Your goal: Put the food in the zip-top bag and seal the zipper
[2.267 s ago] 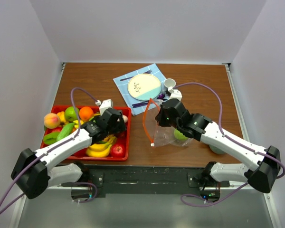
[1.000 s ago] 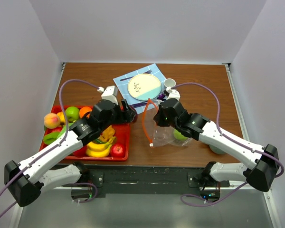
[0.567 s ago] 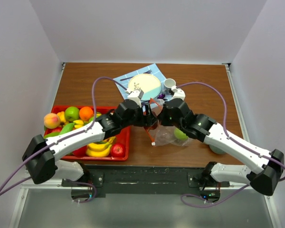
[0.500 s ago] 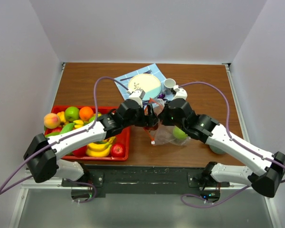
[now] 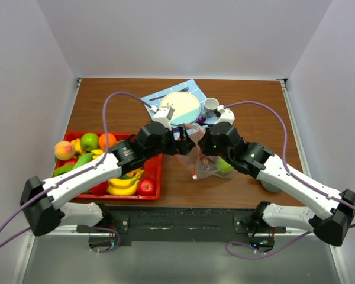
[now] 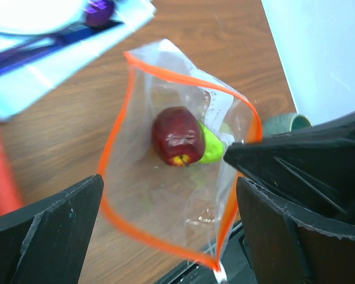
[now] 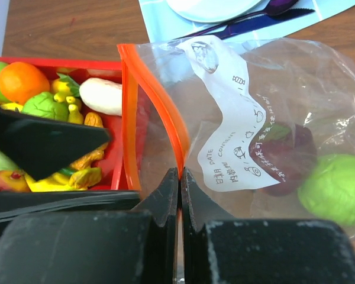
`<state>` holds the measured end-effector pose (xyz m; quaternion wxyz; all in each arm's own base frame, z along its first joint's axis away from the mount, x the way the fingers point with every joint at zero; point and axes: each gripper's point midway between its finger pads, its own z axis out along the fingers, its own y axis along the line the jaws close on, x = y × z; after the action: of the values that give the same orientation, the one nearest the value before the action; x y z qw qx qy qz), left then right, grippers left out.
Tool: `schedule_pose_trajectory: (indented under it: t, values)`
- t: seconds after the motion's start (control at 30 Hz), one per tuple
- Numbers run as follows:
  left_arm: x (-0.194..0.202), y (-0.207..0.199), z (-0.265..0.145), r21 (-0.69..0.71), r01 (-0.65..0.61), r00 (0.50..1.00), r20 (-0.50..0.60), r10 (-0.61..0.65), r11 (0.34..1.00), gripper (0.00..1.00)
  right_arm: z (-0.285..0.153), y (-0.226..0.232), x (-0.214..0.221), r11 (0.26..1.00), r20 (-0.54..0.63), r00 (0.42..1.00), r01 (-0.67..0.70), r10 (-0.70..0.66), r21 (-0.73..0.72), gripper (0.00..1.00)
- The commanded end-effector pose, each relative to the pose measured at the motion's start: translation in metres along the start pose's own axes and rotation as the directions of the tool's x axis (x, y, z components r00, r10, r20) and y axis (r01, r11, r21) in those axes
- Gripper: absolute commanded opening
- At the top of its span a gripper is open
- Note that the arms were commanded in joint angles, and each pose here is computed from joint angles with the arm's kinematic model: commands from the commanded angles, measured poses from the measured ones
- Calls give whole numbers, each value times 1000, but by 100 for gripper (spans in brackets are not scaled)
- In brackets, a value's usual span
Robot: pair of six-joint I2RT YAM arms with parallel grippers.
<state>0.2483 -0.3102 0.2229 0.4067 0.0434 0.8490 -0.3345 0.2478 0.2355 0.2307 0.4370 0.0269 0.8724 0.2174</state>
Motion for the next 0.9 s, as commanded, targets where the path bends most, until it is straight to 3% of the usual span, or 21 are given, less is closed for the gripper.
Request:
schedule_pose_trajectory:
  t: [0.0, 0.13, 0.3, 0.43, 0.87]
  values:
    - [-37, 26, -51, -170, 20, 991, 132, 2, 985, 100, -2, 11, -9, 1000, 21, 1000, -4, 5, -31, 0]
    - [6, 102, -89, -481, 87, 996, 58, -67, 873, 100, 0, 11, -4, 999, -1, 1000, 21, -21, -29, 0]
    - [77, 140, -111, -573, 110, 978, -84, -192, 812, 100, 5, 10, 4, 999, -23, 999, 29, -30, -34, 0]
    - [107, 160, -124, -615, 194, 953, -67, -296, 764, 100, 10, 9, 15, 999, -55, 998, 27, -29, -35, 0]
    - [138, 162, -117, -590, 150, 934, -180, -310, 793, 100, 14, 3, 24, 999, -64, 998, 23, -25, -27, 0]
